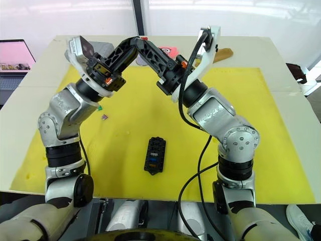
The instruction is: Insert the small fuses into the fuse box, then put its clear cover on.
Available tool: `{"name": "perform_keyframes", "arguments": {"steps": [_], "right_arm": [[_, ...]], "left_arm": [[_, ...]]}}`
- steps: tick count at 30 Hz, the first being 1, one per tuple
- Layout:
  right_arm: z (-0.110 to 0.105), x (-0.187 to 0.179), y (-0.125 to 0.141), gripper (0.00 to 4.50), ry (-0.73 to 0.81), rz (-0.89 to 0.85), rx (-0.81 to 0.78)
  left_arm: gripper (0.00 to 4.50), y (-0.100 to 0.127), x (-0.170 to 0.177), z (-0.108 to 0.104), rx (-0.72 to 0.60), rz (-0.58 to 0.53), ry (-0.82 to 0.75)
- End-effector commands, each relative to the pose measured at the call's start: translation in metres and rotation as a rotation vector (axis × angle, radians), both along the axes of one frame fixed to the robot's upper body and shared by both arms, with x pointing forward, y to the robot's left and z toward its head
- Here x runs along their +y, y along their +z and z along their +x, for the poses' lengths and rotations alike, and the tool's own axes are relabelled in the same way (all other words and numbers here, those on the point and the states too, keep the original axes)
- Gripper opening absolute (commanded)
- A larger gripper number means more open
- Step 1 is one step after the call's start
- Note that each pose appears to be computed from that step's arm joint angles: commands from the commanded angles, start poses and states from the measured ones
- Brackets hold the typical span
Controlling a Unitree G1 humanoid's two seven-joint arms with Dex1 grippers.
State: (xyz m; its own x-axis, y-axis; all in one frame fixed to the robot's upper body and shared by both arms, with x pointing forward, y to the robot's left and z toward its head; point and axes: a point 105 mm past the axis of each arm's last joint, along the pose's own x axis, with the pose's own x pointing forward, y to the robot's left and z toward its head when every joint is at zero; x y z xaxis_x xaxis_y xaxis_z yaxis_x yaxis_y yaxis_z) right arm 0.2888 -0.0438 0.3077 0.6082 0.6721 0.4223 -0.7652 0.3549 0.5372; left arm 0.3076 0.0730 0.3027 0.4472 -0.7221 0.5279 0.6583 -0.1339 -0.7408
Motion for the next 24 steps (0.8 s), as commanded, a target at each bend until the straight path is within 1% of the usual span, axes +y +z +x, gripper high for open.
{"name": "perform_keyframes", "arguments": {"steps": [1, 2, 7, 11, 13, 14, 15, 16, 17, 19, 21, 24], "right_arm": [[-0.012, 0.000, 0.012, 0.30, 0.020, 0.028, -0.063], [-0.012, 0.000, 0.012, 0.03, 0.020, 0.028, -0.063], [-0.013, 0.000, 0.012, 0.03, 0.021, 0.025, -0.065], [-0.012, -0.001, 0.012, 0.03, 0.018, 0.026, -0.066], [-0.012, -0.003, 0.013, 0.00, 0.013, 0.022, -0.070], [-0.012, -0.005, 0.013, 0.00, 0.012, 0.017, -0.072], [-0.012, -0.007, 0.013, 0.00, 0.012, 0.012, -0.074], [-0.012, -0.010, 0.013, 0.00, 0.013, 0.006, -0.075], [-0.012, -0.012, 0.013, 0.00, 0.018, -0.007, -0.076], [-0.013, -0.016, 0.011, 0.00, 0.030, -0.038, -0.077], [-0.016, -0.020, 0.006, 0.00, 0.069, -0.127, -0.083], [-0.022, -0.023, -0.002, 0.00, 0.135, -0.267, -0.092]], "left_arm": [[0.00, 0.010, -0.001, -0.007, -0.047, -0.016, -0.021], [0.00, 0.010, -0.001, -0.007, -0.046, -0.015, -0.021], [0.00, 0.008, -0.003, -0.008, -0.044, -0.011, -0.030], [0.00, 0.003, -0.001, -0.005, -0.037, 0.022, -0.022], [0.62, 0.001, 0.007, -0.005, -0.045, 0.035, -0.014], [0.88, -0.001, 0.013, -0.005, -0.056, 0.062, -0.010], [1.48, -0.005, 0.019, -0.005, -0.069, 0.109, -0.002], [1.91, -0.008, 0.025, -0.006, -0.078, 0.149, -0.001], [2.52, -0.011, 0.032, -0.008, -0.098, 0.194, -0.005], [3.50, -0.017, 0.043, -0.011, -0.134, 0.285, -0.014], [4.47, -0.024, 0.052, -0.014, -0.196, 0.433, -0.017], [4.47, -0.034, 0.058, -0.021, -0.298, 0.599, -0.054]]}}
